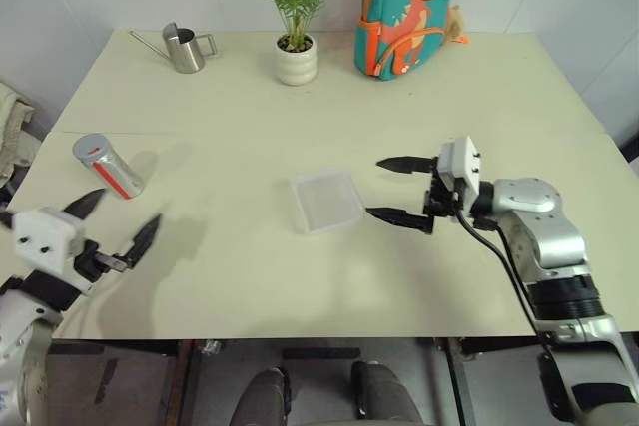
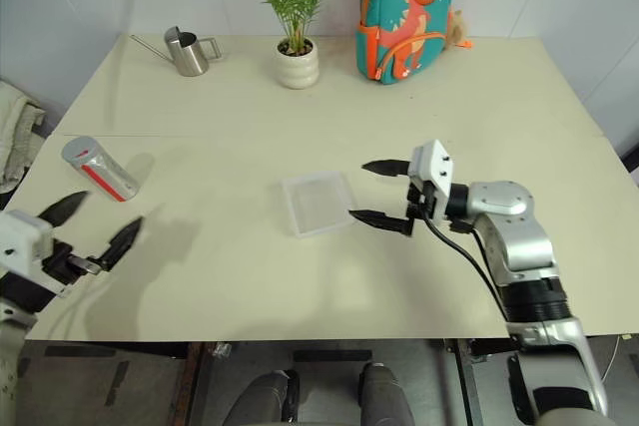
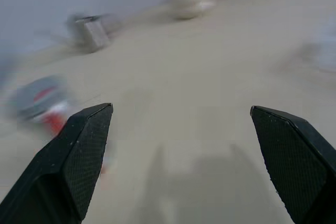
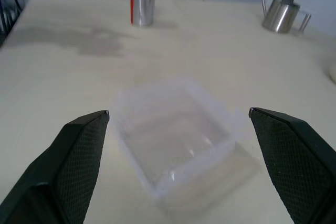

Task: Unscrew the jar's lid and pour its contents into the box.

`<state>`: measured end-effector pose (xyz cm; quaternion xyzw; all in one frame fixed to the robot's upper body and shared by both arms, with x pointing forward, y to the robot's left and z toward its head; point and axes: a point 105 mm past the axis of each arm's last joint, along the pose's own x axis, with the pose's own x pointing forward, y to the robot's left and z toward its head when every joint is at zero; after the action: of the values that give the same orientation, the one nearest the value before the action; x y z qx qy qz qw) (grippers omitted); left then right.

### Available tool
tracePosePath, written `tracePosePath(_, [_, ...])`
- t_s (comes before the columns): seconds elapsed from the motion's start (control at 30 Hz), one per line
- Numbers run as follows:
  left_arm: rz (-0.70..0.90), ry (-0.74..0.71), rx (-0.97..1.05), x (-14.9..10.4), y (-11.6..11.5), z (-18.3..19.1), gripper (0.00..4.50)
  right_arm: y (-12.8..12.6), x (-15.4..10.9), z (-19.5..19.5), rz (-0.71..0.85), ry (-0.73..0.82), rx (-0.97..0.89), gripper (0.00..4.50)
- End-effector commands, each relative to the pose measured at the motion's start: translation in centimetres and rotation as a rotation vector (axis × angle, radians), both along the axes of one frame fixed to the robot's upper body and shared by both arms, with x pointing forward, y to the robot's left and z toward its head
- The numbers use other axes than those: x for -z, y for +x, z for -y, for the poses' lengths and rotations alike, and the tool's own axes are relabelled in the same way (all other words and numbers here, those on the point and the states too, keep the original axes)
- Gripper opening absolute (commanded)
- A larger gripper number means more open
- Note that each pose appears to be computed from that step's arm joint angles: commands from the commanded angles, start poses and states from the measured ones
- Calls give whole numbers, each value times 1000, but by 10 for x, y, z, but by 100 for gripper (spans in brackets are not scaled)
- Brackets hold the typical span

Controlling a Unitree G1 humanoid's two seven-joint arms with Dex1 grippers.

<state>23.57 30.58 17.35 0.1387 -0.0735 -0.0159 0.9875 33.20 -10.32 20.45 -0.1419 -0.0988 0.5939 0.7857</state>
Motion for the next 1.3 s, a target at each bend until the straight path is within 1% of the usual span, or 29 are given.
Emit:
tracePosePath(0.03, [68, -38, -291, -5, -19, -29, 447, -4, -32, -26, 71, 50, -85, 450])
tracePosePath(0.13, [95, -89, -421, -1, -23, -47, 447, -9, -42, -45, 79, 78, -145, 450])
tracePosePath(0.23, [128, -152, -459, 0, -13, -56, 447, -15, -49, -65, 96, 95, -207, 450])
tracePosePath(0.3, [136, -162, -422, -2, 1, -53, 447, -18, -52, -76, 101, 113, -232, 450])
tracePosePath(0.4, [113, -176, -356, 3, 24, -47, 447, -24, -54, -88, 128, 120, -257, 450])
tracePosePath(0.57, [141, -202, -338, 1, 53, -51, 447, -24, -60, -103, 150, 169, -241, 450])
tracePosePath(0.7, [116, -169, -305, 1, 73, -48, 447, -27, -62, -108, 158, 192, -246, 450])
tracePosePath(0.93, [98, -149, -310, 0, 99, -53, 447, -31, -63, -107, 156, 214, -249, 450])
tracePosePath(1.07, [92, -137, -276, -2, 115, -47, 447, -34, -64, -107, 151, 226, -254, 450])
tracePosePath(1.3, [111, -137, -314, -4, 127, -46, 447, -37, -66, -106, 147, 235, -256, 450])
